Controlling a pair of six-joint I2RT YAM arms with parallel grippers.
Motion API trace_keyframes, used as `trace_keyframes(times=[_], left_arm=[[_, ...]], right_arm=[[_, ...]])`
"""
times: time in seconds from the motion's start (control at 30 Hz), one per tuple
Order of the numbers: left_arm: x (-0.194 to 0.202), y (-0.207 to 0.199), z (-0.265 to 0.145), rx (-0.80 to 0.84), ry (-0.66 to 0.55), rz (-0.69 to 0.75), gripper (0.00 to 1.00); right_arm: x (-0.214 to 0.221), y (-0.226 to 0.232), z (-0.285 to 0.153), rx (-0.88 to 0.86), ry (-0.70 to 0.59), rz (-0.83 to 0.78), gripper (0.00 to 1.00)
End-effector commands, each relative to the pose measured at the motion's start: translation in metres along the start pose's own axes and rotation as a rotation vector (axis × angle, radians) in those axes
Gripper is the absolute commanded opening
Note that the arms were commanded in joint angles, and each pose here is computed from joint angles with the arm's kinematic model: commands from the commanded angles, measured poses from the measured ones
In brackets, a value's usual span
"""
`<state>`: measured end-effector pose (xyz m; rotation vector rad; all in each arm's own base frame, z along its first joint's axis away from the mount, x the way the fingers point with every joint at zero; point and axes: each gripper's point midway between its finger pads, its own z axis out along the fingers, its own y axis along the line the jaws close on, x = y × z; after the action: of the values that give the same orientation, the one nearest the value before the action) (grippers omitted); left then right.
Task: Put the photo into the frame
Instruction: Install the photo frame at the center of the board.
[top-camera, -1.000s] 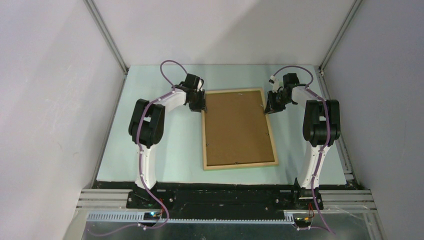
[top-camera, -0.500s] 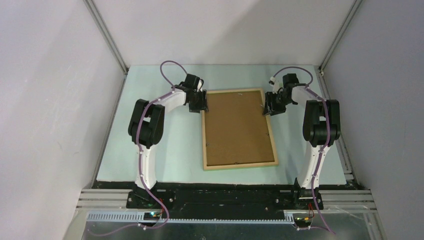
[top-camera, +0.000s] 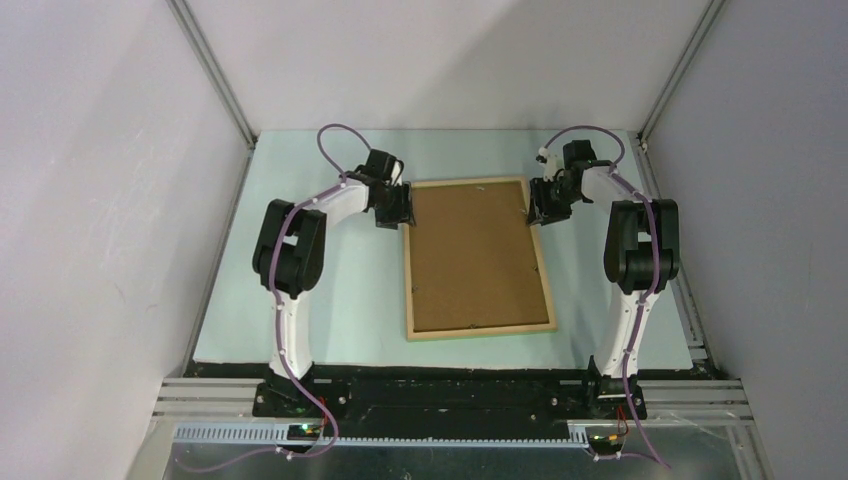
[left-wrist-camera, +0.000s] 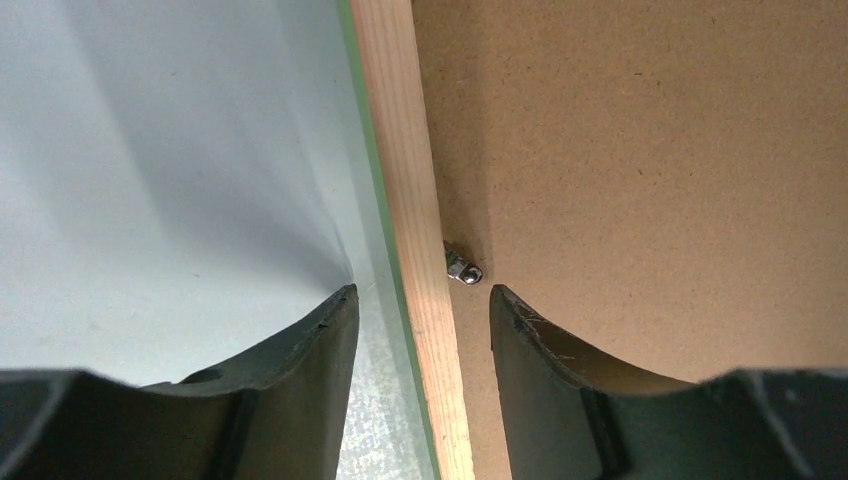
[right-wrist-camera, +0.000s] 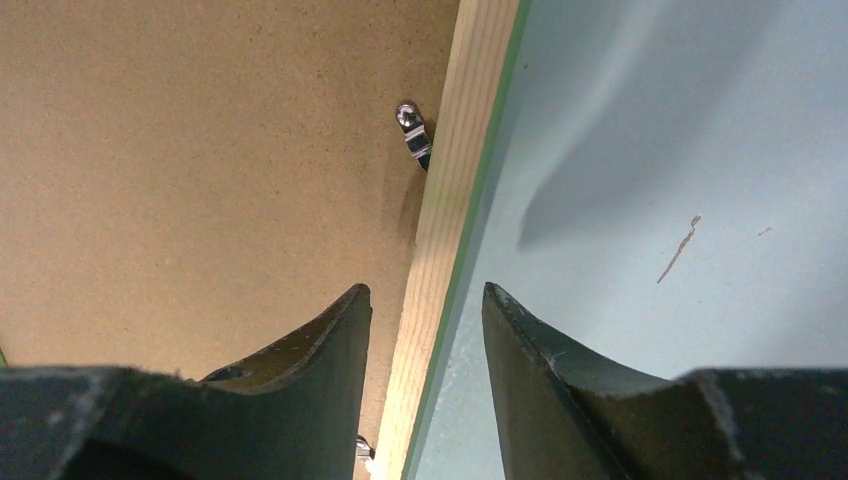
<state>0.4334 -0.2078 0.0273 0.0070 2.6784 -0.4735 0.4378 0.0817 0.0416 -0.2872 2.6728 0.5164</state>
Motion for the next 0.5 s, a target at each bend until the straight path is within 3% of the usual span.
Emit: trace_keyframes(times=[0.0,0.47], left_arm=[[-0.016,-0.008,-0.024,0.036,-0.051,0.005,0.57],[-0.026,-0.01,-0.036,0.055,-0.082,0.037,0.61]], right_arm=[[-0.008,0.006,-0.019,0.011,-0.034,-0.017,0.49],[-0.006,0.008,-0.031,0.05,-0.03,-0.043,0.51]])
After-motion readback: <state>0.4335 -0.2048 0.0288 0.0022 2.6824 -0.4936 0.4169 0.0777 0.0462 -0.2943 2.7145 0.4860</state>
